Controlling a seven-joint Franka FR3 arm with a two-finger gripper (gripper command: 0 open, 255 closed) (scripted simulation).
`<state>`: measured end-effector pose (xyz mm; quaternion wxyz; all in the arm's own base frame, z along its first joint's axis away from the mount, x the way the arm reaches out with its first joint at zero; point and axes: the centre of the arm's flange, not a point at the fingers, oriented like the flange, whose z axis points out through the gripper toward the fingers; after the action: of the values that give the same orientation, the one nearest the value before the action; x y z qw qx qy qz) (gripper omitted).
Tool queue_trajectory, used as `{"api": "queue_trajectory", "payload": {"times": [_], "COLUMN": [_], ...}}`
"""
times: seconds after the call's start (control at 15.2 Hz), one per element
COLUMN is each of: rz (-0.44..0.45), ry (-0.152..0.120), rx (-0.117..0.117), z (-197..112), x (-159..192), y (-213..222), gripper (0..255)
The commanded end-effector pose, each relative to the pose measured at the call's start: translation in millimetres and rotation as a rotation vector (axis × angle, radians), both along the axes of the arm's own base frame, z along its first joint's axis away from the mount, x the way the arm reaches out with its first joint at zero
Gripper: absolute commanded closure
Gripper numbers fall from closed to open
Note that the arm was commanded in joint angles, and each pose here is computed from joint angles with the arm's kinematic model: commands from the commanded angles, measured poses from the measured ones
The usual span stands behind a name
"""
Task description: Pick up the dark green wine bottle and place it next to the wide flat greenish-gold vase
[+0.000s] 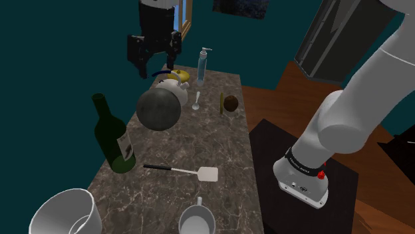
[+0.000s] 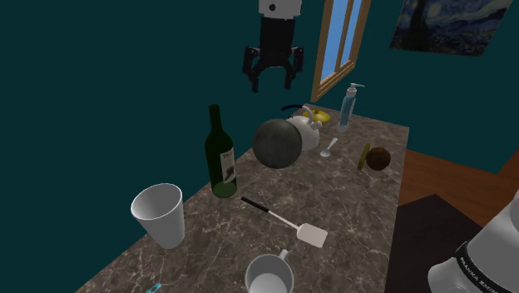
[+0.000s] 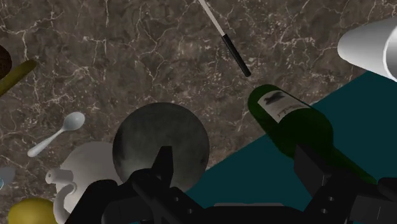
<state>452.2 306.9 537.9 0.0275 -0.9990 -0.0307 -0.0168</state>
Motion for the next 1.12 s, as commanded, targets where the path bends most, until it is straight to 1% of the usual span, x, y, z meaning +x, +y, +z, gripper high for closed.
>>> {"api": "queue_trajectory", "payload": {"times": [0.0, 0.66, 1.06], "rz": [-0.002, -0.006, -0.006], "ry": [0.002, 0.012, 0.012], "rx": [0.001, -0.002, -0.002], "z": [-7, -38, -70], "x": [12, 63, 64], "y": [26, 143, 145], "gripper": [0, 0, 0]}}
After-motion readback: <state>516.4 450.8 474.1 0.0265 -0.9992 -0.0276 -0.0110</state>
